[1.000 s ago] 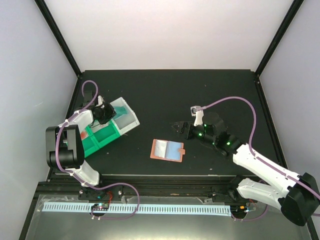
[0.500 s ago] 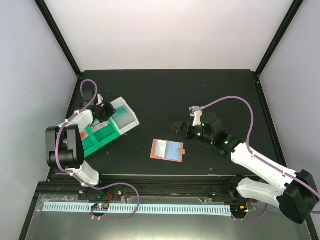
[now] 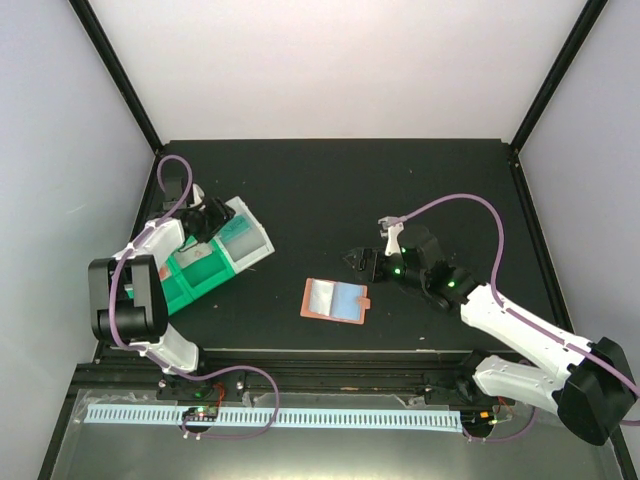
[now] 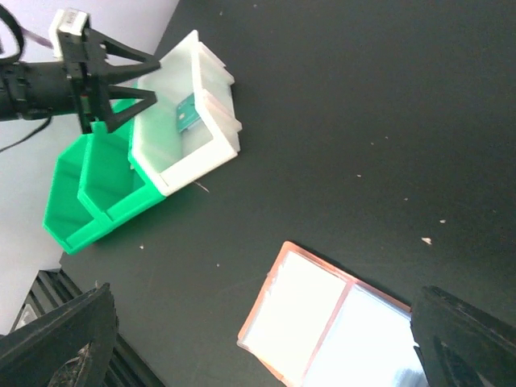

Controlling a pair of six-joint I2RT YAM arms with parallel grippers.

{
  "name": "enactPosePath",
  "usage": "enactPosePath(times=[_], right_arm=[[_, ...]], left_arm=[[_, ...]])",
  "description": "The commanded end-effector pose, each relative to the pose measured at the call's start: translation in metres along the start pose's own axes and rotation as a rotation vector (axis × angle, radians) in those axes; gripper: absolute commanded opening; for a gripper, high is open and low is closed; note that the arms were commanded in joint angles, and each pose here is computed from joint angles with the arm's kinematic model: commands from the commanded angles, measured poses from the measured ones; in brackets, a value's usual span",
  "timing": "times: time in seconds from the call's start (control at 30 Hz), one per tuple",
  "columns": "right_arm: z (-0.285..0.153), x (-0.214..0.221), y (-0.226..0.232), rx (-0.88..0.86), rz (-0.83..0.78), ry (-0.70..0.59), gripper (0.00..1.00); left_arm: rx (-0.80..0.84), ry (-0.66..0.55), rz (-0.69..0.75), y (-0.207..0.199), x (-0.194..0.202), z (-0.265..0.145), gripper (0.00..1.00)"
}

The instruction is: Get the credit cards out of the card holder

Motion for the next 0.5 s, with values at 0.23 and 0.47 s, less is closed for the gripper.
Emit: enactPosePath(times=[0.23, 0.47], right_arm=[[-0.023, -0.019, 0.004, 0.114, -0.019, -0.06, 1.0], [-0.047, -0.026, 0.003, 0.196, -0.007, -0.119, 1.0]], left_arm=[[0.164, -0.031, 0.137, -0.047, 0.0, -0.058, 0.99], [0.332, 0.023, 0.311, -0.074, 0.022, -0.096, 0.99]])
Point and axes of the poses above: each gripper's point midway between its finger pads, its own z axis out along the fingers, its own y axis along the line the jaws close on, x = y × z, the point moved 9 cm from there along -z, back along the fingers, and after that the axes turned 7 degrees about -z, right-handed, at the moved point
